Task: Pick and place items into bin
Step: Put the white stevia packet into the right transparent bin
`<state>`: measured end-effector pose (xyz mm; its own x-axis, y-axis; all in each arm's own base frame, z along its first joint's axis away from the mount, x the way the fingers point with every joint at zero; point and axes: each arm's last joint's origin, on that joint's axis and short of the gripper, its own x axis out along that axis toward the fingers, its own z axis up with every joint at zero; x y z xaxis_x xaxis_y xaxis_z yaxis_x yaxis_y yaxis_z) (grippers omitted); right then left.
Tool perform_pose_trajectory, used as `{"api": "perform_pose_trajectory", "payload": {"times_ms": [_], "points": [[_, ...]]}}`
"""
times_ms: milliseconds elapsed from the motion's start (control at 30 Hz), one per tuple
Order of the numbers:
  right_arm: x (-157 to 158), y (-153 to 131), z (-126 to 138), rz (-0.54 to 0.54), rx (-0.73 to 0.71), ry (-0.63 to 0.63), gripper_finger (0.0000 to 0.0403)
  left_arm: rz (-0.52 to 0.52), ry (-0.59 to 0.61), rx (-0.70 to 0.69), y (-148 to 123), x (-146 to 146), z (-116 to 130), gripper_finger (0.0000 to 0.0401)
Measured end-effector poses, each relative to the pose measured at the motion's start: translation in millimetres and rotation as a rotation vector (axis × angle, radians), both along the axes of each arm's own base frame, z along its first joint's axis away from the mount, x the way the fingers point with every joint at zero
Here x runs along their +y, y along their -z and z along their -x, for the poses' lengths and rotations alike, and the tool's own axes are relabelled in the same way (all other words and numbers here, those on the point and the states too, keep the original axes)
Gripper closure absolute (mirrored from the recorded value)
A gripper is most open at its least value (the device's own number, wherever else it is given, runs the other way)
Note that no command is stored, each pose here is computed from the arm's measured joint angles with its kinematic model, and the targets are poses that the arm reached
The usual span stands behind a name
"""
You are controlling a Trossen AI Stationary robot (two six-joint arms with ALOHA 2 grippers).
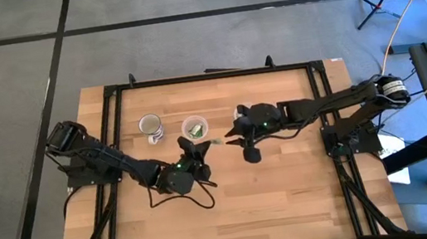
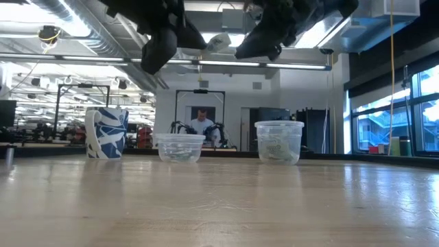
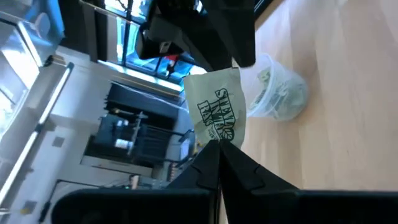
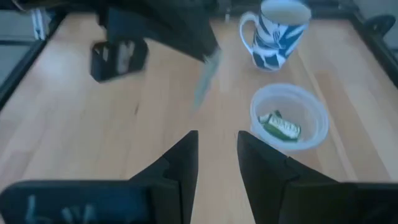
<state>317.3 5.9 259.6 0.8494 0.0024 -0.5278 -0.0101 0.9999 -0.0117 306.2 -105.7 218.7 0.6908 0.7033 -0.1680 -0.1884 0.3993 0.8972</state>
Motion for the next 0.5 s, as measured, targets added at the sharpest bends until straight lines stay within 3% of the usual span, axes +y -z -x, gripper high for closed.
{"api": "perform_pose_trajectory", "payload": {"times_ms": [500], "points": [[1.4,-7.6,-4.1,-0.025,-0.089,0.01,0.0288,-0.049,-0.063,0.006,-1.2,1.4,1.2,0.0399]]}}
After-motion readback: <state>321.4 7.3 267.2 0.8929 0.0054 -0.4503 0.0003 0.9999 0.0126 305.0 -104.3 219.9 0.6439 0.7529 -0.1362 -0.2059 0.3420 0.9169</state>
